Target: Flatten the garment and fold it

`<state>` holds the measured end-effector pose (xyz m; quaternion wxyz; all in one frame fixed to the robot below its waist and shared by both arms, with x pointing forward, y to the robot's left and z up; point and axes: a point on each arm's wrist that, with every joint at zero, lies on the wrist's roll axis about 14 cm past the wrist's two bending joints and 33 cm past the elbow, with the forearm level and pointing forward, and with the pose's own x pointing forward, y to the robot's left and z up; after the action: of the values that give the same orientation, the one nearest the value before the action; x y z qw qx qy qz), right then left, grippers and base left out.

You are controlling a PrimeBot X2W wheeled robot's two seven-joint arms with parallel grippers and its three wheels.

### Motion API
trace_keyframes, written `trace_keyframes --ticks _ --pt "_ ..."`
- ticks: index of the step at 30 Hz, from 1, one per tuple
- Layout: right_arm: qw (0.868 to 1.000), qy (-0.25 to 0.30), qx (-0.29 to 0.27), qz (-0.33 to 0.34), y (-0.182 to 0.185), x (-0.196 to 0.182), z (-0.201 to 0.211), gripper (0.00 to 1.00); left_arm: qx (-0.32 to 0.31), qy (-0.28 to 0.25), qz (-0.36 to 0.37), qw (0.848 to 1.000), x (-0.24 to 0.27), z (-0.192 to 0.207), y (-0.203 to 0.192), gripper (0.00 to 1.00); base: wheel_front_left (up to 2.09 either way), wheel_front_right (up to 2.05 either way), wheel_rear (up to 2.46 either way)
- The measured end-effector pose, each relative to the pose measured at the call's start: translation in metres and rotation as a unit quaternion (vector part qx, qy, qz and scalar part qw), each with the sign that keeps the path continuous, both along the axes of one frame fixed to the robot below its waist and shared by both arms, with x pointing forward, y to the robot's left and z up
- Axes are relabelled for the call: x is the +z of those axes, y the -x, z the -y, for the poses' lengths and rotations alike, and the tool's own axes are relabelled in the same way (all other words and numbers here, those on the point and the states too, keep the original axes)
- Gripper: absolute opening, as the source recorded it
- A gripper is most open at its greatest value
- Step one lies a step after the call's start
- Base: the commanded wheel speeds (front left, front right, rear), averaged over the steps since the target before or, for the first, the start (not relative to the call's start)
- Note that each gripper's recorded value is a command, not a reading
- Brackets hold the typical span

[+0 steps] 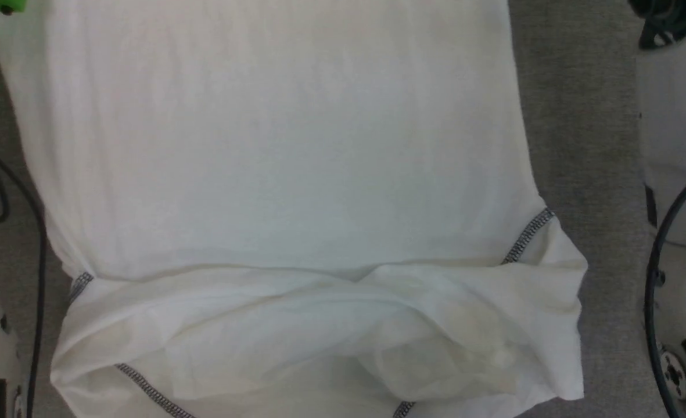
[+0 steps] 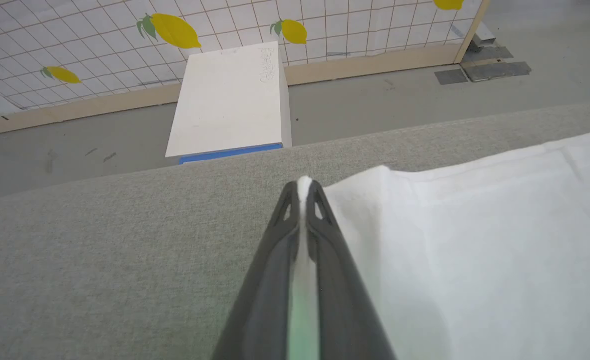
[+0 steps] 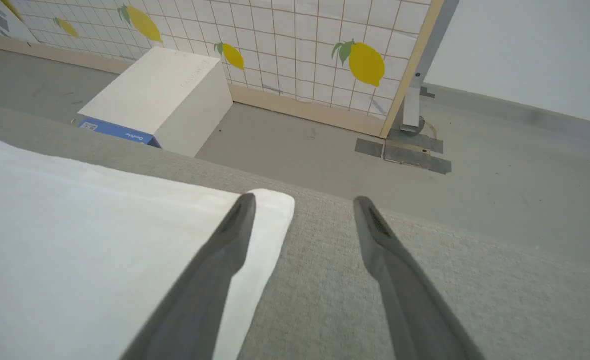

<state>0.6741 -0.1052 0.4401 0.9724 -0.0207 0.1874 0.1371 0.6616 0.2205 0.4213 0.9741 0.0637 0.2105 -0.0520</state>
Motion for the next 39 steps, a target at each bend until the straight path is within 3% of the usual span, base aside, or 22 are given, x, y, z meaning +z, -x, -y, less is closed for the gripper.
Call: trace_keyframes --ticks 6,10,11,12,14,15,20,24,30,39 --pt "0.993 0.060 0.015 -0.101 -0.015 -0.044 -0.023 1.00 -0.007 -0.005 0.011 1.000 -0.001 -0.003 0.009 0.00 0.00 0.00 0.00" --pt "0.981 0.100 0.024 -0.163 -0.014 -0.069 -0.034 1.00 -0.007 -0.013 0.012 1.000 -0.004 -0.010 0.016 0.00 0.00 0.00 0.00" --pt "0.979 0.107 0.023 -0.173 -0.015 -0.072 -0.035 0.94 -0.006 -0.016 0.011 1.000 -0.005 -0.013 0.017 0.00 0.00 0.00 0.00" --pt "0.977 0.115 0.021 -0.180 -0.017 -0.072 -0.035 0.72 -0.005 -0.019 0.010 1.000 -0.006 -0.015 0.018 0.00 0.00 0.00 0.00" --pt "0.973 0.129 0.018 -0.188 -0.019 -0.072 -0.035 0.16 -0.006 -0.024 0.006 1.000 -0.008 -0.017 0.020 0.00 0.00 0.00 0.00" --pt "0.972 0.134 0.017 -0.192 -0.019 -0.072 -0.034 0.02 -0.006 -0.025 0.006 1.000 -0.009 -0.018 0.021 0.00 0.00 0.00 0.00" --pt "0.978 0.137 -0.006 -0.156 -0.028 -0.055 -0.018 0.00 -0.015 -0.026 0.027 0.999 -0.002 -0.014 0.017 0.00 0.00 0.00 0.00" --pt "0.987 0.127 -0.014 -0.093 -0.036 -0.033 -0.010 0.00 -0.023 -0.043 0.090 0.995 0.024 -0.012 0.003 0.00 0.00 0.00 0.00" --pt "0.991 0.130 -0.022 0.003 -0.033 0.002 0.007 0.00 -0.028 -0.066 0.173 0.982 0.062 -0.008 -0.005 0.00 0.00 0.00 0.00" --pt "0.992 0.093 0.012 0.081 0.015 0.039 0.003 0.00 -0.023 -0.054 0.202 0.978 0.087 -0.009 0.027 0.00 0.00 0.00 0.00"
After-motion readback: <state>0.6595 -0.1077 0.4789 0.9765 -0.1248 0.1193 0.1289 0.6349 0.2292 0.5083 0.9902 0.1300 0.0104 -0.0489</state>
